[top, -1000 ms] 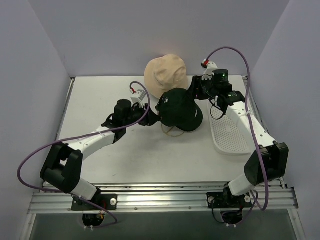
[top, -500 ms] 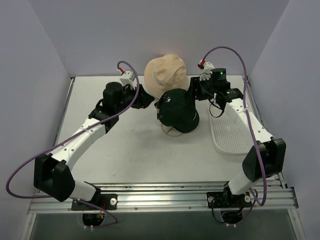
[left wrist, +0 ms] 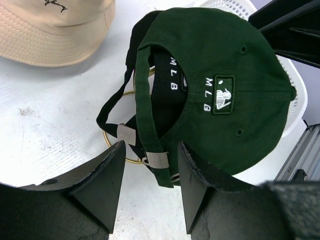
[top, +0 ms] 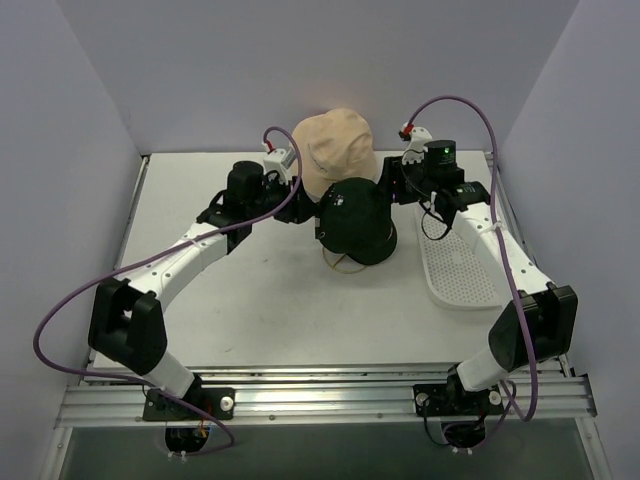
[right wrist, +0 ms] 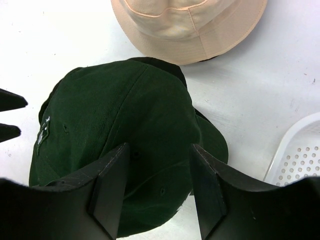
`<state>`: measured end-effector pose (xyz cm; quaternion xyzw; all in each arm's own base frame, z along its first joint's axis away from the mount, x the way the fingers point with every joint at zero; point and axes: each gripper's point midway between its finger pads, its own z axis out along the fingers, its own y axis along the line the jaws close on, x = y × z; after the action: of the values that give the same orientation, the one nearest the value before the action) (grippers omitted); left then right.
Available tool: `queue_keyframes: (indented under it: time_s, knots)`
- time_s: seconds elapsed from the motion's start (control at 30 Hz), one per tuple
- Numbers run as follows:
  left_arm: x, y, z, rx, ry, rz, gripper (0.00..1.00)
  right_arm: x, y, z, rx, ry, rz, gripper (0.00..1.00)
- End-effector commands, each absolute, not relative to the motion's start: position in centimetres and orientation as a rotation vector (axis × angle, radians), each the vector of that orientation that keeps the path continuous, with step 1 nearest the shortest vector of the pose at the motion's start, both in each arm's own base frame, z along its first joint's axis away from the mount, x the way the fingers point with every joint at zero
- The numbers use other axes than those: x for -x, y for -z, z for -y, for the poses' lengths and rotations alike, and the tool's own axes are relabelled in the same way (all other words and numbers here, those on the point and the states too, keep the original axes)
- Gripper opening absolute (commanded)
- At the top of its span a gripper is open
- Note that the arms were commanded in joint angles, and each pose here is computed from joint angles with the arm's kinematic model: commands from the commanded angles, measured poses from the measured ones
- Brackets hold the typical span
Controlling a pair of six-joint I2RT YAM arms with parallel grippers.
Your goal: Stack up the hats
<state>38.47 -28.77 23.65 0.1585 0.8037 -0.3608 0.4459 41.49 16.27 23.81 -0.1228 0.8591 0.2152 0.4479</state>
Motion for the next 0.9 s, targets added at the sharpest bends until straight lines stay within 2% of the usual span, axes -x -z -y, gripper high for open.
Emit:
queue_keyframes:
  time_s: [0.0, 0.4, 0.73, 0.83, 0.87]
  knots:
    - [-39.0, -24.1, 29.5, -0.442, 0.904, -1.944, 0.55, -41.0, -26.0, -16.1, 0.303, -0.528, -2.058, 0.47]
    - [-42.1, -22.7, 30.6, -0.443, 0.879, -1.965, 0.54, -41.2, -25.4, -16.0, 0.312, -0.516, -2.065, 0.47]
    - [-43.6, -24.1, 31.4, -0.423, 0.894, -1.917, 0.54, -41.7, -24.6, -16.2, 0.322, -0.516, -2.075, 0.46]
    - [-44.7, -23.7, 30.8, -0.376, 0.858, -1.936, 0.4, -41.9, -24.4, -16.1, 0.316, -0.511, -2.079, 0.46]
    - [-44.9, -22.2, 30.5, -0.348, 0.844, -1.993, 0.38, -42.0, -24.3, -16.1, 0.316, -0.507, -2.082, 0.46]
